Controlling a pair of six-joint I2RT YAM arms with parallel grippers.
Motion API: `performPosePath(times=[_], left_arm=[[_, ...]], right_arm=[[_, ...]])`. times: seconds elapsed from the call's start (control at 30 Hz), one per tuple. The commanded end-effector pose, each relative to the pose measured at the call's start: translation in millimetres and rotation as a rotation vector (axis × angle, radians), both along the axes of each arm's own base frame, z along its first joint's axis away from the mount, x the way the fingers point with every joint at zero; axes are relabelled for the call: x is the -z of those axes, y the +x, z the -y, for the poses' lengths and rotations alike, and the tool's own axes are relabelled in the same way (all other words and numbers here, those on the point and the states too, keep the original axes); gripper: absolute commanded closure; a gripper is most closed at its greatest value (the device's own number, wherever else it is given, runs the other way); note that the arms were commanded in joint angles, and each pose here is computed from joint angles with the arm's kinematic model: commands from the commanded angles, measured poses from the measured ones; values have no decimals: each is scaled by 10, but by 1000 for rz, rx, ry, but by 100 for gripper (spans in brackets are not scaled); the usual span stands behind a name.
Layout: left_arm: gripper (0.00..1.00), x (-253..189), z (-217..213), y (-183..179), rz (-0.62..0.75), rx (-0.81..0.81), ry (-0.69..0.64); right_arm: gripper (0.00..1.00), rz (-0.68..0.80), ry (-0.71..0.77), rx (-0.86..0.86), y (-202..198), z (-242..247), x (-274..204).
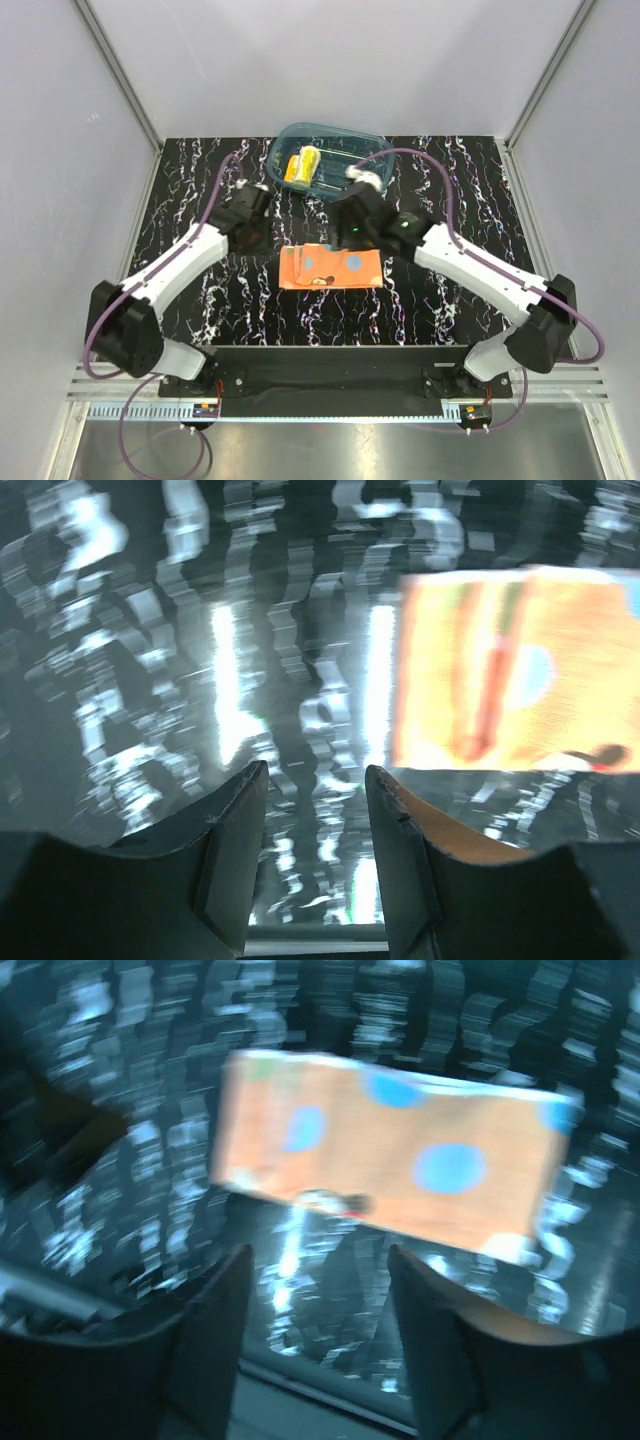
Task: Roll the towels
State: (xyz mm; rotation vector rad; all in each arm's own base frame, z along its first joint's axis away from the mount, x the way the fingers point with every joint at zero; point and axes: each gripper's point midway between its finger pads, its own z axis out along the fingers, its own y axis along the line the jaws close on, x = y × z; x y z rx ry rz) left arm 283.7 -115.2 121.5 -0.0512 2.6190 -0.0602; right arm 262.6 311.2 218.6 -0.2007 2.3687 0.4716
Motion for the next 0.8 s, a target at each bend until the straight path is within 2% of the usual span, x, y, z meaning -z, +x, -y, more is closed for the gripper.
performPosePath(times=[0.0,0.13,0.3,0.47,0.77], left_arm=[[52,-67,477,179,35,67,-62],[45,89,830,243,19,153,-98],[44,315,1056,365,-17,185,-125],[44,465,1161,436,-43,197,-124],[47,643,1216,440,-77,202,-125]], right_arm=[[39,-142,-61,144,145,626,544],[41,-243,-119,228,165,1087,973],[42,-337,-149,261,205,1276,1358],[44,-404,-161,251,248,1258,1691],[46,-453,-206,254,258,1303,1984]])
